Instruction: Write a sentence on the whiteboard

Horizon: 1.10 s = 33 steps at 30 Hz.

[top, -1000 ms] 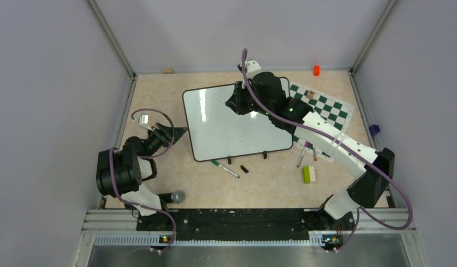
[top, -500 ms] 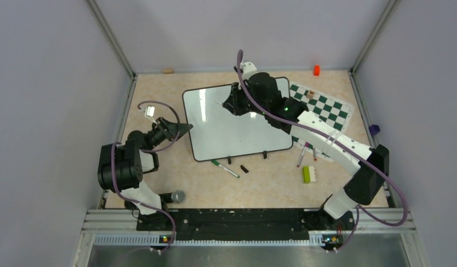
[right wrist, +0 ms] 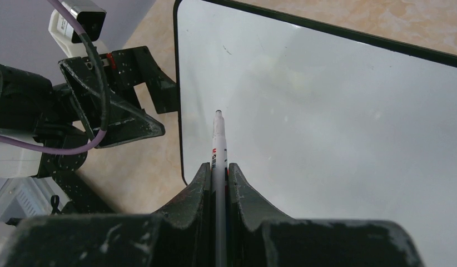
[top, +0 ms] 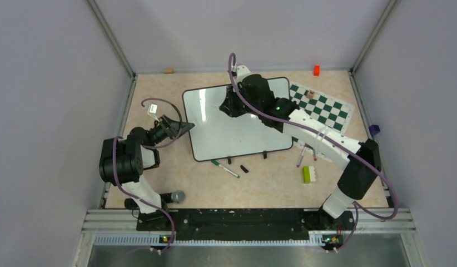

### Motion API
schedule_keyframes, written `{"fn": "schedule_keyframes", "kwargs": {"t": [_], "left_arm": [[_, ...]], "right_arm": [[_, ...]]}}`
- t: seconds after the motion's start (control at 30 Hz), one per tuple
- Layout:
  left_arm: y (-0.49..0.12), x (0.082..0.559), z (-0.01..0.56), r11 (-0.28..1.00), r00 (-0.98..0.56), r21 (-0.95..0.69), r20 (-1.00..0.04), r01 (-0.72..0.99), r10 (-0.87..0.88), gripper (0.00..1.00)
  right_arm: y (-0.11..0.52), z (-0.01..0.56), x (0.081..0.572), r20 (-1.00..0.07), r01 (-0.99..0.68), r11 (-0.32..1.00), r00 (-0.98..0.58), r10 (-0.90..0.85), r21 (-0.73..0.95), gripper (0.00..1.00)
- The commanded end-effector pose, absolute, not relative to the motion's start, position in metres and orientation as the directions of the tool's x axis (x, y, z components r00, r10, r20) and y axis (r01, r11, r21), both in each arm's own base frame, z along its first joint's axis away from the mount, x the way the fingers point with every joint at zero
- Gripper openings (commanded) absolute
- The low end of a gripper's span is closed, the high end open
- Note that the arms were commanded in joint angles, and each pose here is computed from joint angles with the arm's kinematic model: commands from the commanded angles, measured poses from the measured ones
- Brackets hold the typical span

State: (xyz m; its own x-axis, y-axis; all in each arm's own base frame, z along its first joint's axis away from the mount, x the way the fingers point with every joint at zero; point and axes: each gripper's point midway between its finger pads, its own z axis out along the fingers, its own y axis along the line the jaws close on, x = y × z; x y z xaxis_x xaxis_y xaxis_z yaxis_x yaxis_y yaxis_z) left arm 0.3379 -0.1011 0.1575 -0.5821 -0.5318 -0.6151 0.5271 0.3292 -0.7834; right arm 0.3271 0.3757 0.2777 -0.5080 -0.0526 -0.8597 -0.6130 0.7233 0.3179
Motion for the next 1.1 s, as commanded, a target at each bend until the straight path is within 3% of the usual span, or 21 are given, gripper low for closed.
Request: {"fn": "schedule_keyframes", "kwargs": {"t": [0.0,0.3,0.4,0.63,0.83,1.07], "left_arm": [[-0.106,0.337,0.172,0.328,-0.529,-0.706,-0.696,0.627,-0.486,0.98],[-0.109,0.333,0.167,0.399,-0.431,-0.599,-0.790,0.694,-0.437,0.81],[-0.112,0.329,0.165,0.406,-0.403,-0.552,-0.824,0.729,-0.398,0.85],[-0.120,0.331,0.155,0.366,-0.469,-0.608,-0.786,0.705,-0.402,0.83],[-0.127,0.337,0.141,0.328,-0.544,-0.677,-0.730,0.659,-0.414,0.59],[-0.127,0.337,0.142,0.337,-0.529,-0.663,-0.742,0.669,-0.411,0.44]], "right_arm": [[0.391,0.309,0.333,-0.897,-0.657,0.683,-0.443,-0.008,0.318,0.00],[0.399,0.316,0.339,-0.907,-0.674,0.673,-0.421,-0.013,0.303,0.00],[0.403,0.313,0.338,-0.902,-0.681,0.661,-0.431,-0.014,0.315,0.00],[0.402,0.305,0.336,-0.893,-0.676,0.662,-0.449,-0.022,0.323,0.00],[0.400,0.298,0.335,-0.889,-0.671,0.668,-0.457,-0.030,0.323,0.00],[0.399,0.293,0.333,-0.884,-0.671,0.667,-0.466,-0.041,0.323,0.00]]}}
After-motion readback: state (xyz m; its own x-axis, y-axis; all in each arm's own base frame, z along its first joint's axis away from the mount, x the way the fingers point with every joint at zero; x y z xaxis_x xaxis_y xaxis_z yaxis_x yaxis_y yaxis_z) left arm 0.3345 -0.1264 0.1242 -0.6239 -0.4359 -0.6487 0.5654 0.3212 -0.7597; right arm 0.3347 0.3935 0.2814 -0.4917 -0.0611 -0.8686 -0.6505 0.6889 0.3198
